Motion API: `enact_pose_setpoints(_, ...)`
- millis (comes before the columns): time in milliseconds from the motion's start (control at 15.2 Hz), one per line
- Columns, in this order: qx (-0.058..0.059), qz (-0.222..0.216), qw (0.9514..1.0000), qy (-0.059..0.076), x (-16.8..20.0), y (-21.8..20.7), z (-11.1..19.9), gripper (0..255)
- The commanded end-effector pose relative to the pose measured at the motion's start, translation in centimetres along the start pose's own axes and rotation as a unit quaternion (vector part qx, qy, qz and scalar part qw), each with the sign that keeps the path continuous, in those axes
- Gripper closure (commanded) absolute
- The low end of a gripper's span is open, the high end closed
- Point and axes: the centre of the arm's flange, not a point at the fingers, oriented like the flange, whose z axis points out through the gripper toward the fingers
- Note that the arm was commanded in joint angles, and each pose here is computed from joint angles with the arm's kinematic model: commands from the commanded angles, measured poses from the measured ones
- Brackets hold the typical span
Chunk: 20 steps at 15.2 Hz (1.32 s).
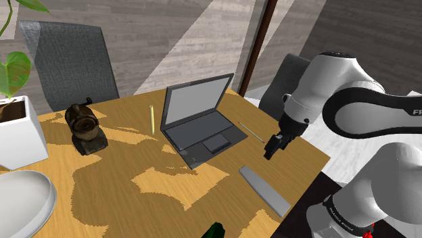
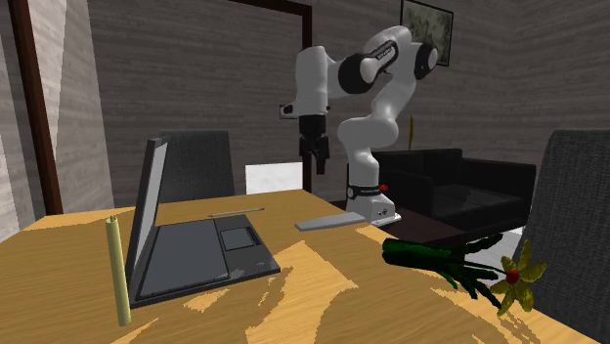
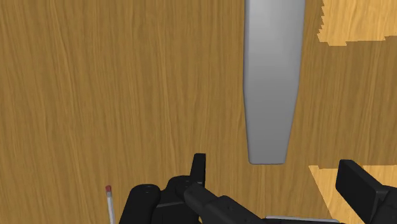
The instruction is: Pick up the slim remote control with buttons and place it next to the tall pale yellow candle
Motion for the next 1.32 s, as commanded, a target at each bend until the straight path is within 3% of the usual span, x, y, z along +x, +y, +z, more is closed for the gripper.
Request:
enact_pose_setpoints(0,-0.006,-0.001,1.0,-0.001,-0.5,-0.8,2.4,0)
enact_pose_setpoints(462,-0.026,-0.006,0.9996,-0.009,-1.9,-3.8,10.6,0)
enact_pose_setpoints(924,-0.026,-0.006,0.9996,-0.009,-2.0,-3.6,14.3,0)
enact_pose_setpoints(1254,-0.026,-0.006,0.9996,-0.009,-2.0,-3.6,14.6,0)
